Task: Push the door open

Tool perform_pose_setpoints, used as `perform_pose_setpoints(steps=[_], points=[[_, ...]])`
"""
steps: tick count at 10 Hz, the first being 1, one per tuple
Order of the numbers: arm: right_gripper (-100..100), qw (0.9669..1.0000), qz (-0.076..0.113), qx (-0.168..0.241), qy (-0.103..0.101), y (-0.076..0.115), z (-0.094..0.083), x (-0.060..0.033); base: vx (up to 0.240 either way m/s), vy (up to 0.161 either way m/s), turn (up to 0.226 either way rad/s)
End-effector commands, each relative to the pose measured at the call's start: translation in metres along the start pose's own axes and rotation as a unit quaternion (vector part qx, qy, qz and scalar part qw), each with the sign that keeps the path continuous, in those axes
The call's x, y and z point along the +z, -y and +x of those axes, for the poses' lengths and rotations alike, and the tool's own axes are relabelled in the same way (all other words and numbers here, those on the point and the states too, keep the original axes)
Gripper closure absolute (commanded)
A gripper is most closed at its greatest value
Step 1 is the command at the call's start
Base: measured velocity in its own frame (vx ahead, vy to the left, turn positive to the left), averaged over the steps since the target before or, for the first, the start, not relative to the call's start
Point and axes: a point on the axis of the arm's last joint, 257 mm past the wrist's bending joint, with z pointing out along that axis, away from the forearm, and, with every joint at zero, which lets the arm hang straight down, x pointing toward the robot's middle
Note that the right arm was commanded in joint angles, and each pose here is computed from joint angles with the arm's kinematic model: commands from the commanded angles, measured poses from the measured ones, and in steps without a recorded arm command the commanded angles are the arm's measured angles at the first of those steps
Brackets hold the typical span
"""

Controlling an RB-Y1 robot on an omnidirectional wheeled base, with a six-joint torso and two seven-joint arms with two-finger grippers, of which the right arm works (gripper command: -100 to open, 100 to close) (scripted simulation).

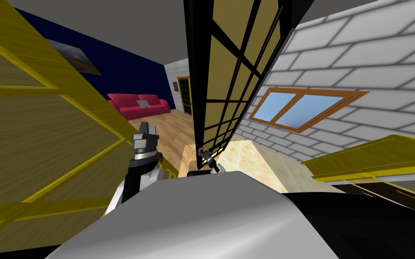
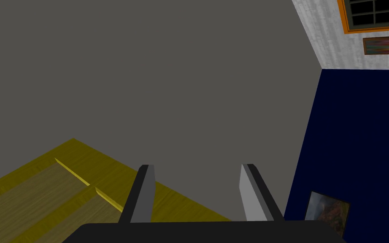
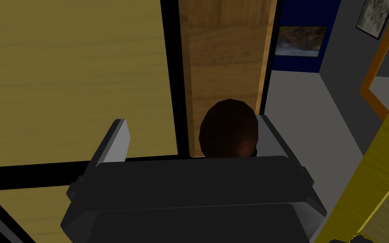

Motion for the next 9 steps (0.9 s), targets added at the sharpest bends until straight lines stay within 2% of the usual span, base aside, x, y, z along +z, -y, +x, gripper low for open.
perform_pose_setpoints(steps=[1, 6, 7, 8, 9], points=[[100, 0.9997, 0.021, -0.009, -0.005, 0.029, 0.002, -0.0069, 0.0, 0.0, 0.0], [100, 0.9997, 0.021, -0.009, -0.005, 0.029, 0.002, -0.0069, -0.008, -0.003, -0.003], [100, 0.9998, 0.014, 0.013, 0.0, 0.016, 0.002, -0.0045, -0.021, 0.019, 0.241], [100, 0.9997, 0.016, 0.017, 0.0, 0.019, 0.003, -0.0055, -0.014, -0.01, 0.179], [100, 0.9997, 0.016, 0.017, 0.0, 0.019, 0.003, -0.0055, -0.002, -0.017, 0.012]])
